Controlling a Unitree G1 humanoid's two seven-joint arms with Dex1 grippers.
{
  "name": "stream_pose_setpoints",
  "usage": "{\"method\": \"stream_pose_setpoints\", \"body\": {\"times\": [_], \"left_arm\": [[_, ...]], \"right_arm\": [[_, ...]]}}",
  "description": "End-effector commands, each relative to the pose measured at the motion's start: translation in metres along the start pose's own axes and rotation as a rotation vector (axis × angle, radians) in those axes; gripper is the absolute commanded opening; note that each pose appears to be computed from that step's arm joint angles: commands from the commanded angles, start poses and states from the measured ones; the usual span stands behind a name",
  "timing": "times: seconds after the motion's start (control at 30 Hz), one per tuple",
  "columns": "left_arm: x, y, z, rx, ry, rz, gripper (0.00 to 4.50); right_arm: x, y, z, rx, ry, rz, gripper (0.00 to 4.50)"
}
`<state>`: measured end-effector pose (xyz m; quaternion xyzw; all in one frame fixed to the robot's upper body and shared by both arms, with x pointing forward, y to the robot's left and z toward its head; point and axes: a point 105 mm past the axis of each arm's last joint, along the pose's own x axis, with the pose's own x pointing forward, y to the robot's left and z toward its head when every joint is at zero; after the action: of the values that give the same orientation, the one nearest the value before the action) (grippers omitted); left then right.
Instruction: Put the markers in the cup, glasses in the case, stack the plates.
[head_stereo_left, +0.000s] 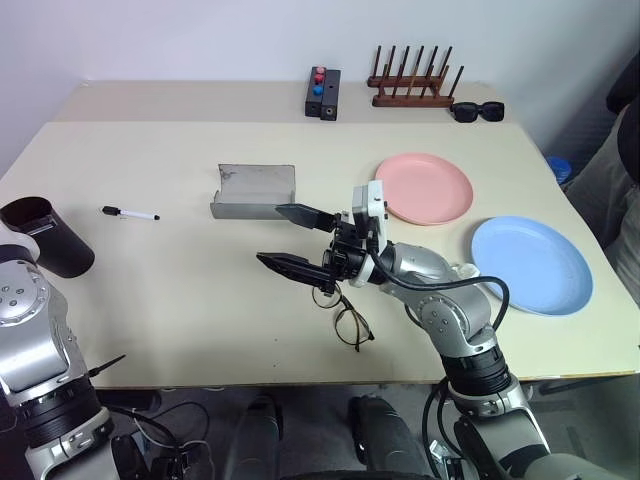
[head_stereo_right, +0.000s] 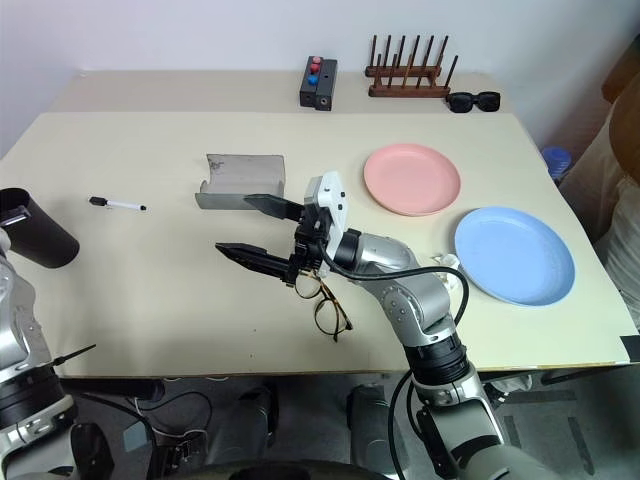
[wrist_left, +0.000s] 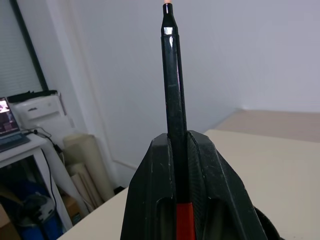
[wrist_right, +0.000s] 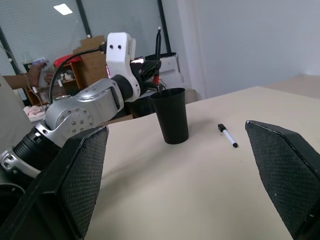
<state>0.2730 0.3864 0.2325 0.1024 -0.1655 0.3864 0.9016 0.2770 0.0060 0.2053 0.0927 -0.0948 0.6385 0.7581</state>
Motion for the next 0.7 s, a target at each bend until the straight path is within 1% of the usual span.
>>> {"method": "stream_pose_setpoints", "body": {"times": [0.03, 0.27, 0.7], "left_arm": [[-0.002, 0.006, 0.003, 0.000, -0.032, 0.026, 0.02], [-0.005, 0.006, -0.010, -0.009, -0.004, 0.032, 0.02], [-0.007, 0.005, -0.015, -0.020, 0.009, 0.041, 0.02]], "right_arm": [[0.003, 0.009, 0.012, -0.024, -0.041, 0.030, 4.50], [0.003, 0.008, 0.011, -0.020, -0.042, 0.023, 4.50], [0.004, 0.007, 0.011, -0.015, -0.036, 0.029, 4.50]]}}
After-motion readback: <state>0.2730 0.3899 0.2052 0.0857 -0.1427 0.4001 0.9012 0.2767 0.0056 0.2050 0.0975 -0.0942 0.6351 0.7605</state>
